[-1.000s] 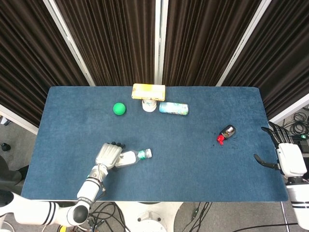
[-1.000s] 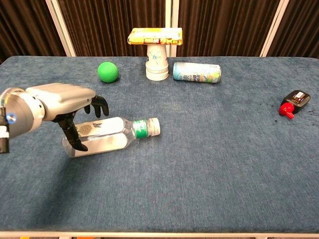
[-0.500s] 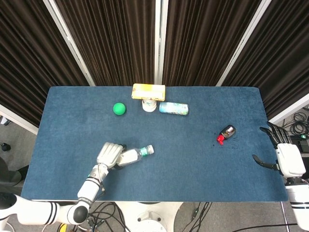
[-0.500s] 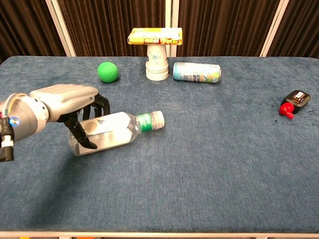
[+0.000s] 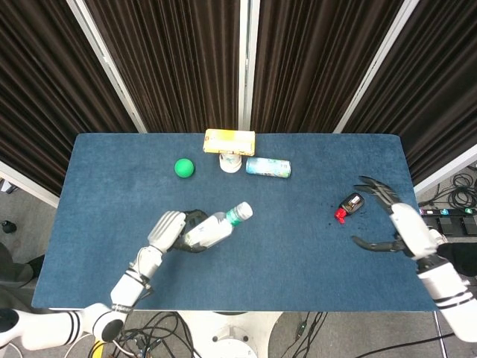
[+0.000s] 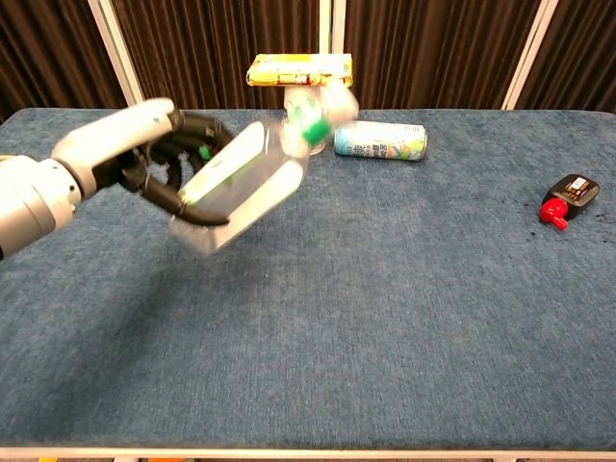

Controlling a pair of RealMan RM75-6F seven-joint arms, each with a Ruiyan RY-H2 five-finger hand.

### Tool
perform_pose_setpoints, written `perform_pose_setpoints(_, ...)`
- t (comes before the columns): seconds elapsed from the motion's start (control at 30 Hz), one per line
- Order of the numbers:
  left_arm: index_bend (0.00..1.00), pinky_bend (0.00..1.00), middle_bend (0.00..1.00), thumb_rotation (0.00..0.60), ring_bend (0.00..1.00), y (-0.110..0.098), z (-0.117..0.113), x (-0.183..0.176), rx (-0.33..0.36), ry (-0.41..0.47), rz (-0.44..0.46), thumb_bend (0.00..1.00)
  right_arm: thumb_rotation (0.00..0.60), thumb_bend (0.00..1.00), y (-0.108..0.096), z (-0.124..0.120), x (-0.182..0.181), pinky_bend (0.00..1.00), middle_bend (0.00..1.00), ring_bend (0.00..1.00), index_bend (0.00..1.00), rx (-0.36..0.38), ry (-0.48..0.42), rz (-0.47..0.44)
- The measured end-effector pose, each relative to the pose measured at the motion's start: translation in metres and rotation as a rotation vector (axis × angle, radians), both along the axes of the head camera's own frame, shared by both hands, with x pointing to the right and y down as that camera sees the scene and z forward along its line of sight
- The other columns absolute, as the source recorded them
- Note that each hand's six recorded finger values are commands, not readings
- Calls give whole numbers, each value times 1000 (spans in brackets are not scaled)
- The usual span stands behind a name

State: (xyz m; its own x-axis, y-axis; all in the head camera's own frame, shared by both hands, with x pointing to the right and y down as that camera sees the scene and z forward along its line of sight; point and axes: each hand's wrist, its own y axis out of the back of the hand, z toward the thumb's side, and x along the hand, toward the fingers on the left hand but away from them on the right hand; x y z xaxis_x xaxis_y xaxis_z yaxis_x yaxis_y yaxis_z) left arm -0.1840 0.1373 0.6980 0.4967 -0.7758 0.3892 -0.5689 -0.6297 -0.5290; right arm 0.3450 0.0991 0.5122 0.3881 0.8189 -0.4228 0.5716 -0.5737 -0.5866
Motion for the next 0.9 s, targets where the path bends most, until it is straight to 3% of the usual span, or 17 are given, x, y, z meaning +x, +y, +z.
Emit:
perform_pose_setpoints(0.13, 565, 609, 563, 600, 503, -3, -5, 7, 42, 189, -23, 380, 589, 27, -18, -17, -50, 0, 45, 0, 267, -47, -33, -136)
perform_pose_setpoints(0.27, 564, 588, 564, 600, 497, 0, -10, 20, 124, 333, -24, 380, 562, 26, -35, -28, -83, 0, 47, 0, 320, -55, -47, -201)
perform_pose_setpoints(0.47, 563, 585, 564, 600, 497, 5, -8, 33, 194, 422, -43, 380, 552, 24, -54, -30, -113, 0, 50, 0, 373, -98, -7, -248)
perform_pose_setpoints(0.67, 563, 582, 564, 600, 497, 10, -6, 47, 203, 490, -62, 380, 549, 23, -67, -31, -140, 0, 51, 0, 383, -136, 74, -318)
perform_pose_setpoints(0.9, 563, 582, 564, 600, 496, 11, -7, 61, 211, 525, -65, 380, 550, 23, -75, -34, -165, 0, 51, 0, 382, -118, 111, -371)
